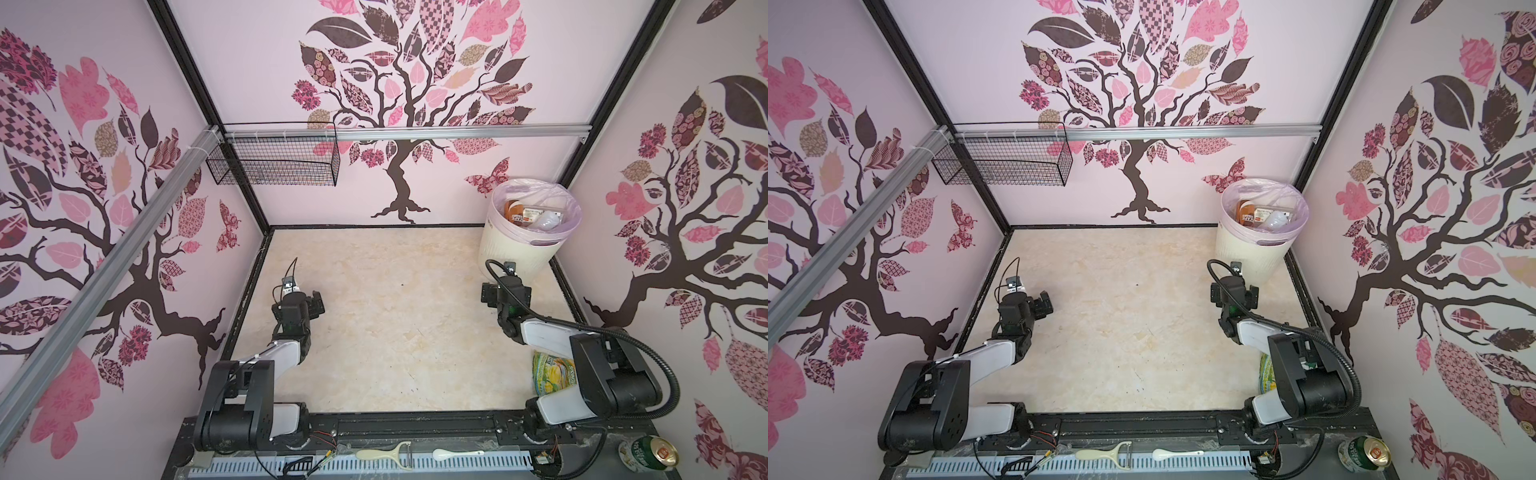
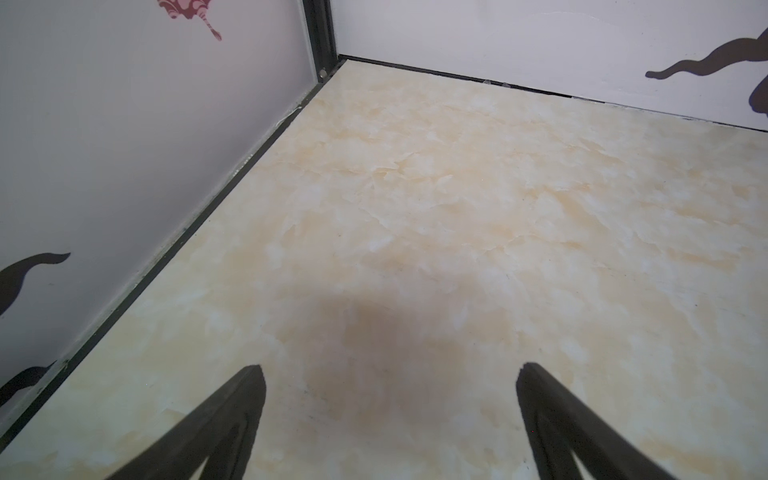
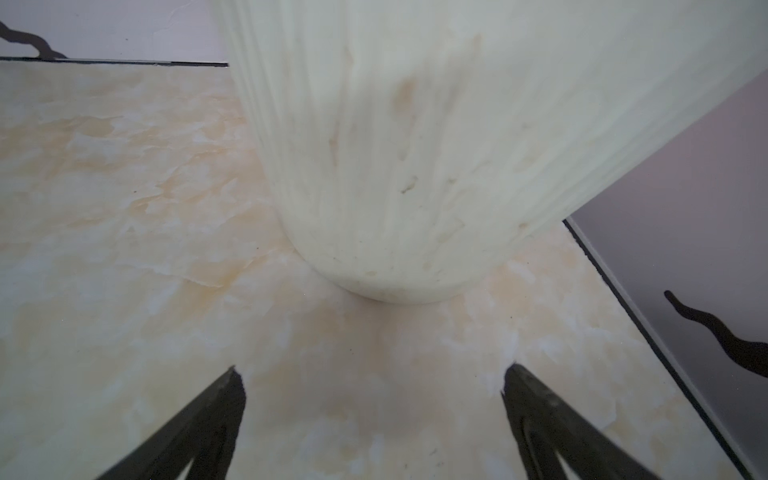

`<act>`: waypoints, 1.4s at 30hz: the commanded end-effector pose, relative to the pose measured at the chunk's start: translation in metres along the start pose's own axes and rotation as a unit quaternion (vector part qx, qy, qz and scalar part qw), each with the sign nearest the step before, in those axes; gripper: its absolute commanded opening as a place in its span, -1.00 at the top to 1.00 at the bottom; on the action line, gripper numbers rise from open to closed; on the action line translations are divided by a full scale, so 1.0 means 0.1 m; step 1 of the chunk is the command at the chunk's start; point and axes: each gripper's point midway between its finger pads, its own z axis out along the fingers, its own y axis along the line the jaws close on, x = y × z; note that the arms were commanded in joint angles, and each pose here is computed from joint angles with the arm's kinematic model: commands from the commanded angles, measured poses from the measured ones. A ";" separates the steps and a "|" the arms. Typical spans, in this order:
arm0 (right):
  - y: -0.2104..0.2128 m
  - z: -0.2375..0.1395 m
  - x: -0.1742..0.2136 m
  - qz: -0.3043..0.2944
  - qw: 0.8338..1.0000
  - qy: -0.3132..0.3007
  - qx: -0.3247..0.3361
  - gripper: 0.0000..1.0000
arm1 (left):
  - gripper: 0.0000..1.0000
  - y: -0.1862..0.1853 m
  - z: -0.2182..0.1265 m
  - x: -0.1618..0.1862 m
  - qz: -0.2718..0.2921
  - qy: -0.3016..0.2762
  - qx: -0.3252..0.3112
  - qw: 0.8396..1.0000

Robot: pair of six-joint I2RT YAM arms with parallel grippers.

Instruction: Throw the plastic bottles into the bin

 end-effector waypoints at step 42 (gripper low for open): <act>-0.12 -0.18 -0.07 0.069 0.987 -0.135 -0.042 -0.99 | -0.96 -0.15 0.20 -0.19 0.014 -0.080 0.053 0.995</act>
